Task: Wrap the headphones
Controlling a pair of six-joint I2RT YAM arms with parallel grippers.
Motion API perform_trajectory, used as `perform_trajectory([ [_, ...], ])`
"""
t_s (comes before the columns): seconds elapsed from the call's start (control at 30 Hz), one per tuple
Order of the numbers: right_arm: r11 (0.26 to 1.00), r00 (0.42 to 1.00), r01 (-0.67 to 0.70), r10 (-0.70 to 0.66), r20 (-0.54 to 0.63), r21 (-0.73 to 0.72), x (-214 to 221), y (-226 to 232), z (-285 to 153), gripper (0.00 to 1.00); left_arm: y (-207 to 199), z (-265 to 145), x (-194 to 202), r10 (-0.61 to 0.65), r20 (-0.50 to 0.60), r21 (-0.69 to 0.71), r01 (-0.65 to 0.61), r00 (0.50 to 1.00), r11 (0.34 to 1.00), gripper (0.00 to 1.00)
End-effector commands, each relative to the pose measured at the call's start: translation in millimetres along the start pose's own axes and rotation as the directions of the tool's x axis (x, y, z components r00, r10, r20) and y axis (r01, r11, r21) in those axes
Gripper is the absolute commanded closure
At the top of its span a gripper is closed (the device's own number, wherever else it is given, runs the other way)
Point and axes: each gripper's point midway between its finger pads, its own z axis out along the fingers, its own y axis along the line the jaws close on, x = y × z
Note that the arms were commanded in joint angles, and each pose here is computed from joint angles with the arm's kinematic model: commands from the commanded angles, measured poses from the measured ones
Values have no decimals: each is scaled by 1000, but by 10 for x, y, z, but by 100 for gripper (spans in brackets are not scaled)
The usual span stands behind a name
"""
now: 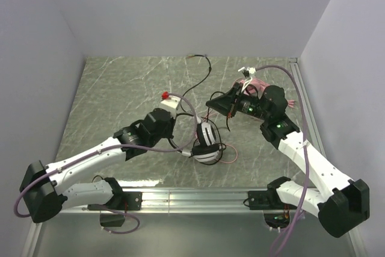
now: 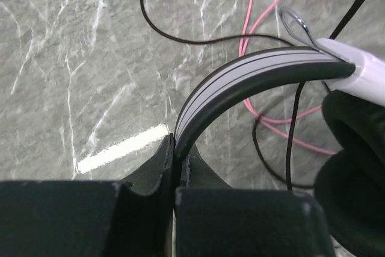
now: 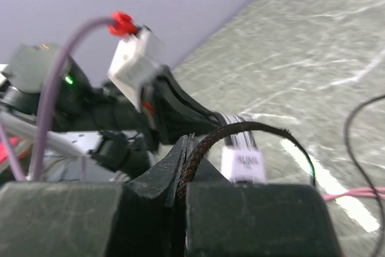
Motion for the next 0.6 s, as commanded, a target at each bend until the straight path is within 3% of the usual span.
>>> perform_trajectory([
  [0.0, 987, 1000, 12, -10, 13, -158, -116, 283, -3, 100, -161, 14, -447, -15, 133, -16, 17, 991, 1000, 100],
  [0.2, 971, 999, -20, 11, -39, -239, -64, 407, -2, 100, -183, 193, -423, 20, 139, -90, -7, 990, 996, 100],
  [0.37, 961, 999, -10, 0, -39, -276, -115, 583, -108, 100, 102, 305, -507, 83, 96, -315, -48, 992, 948, 100],
  [0.57, 945, 999, 16, -24, -21, -327, -182, 867, -269, 100, 149, 372, -865, 69, 127, -307, -27, 990, 951, 100],
])
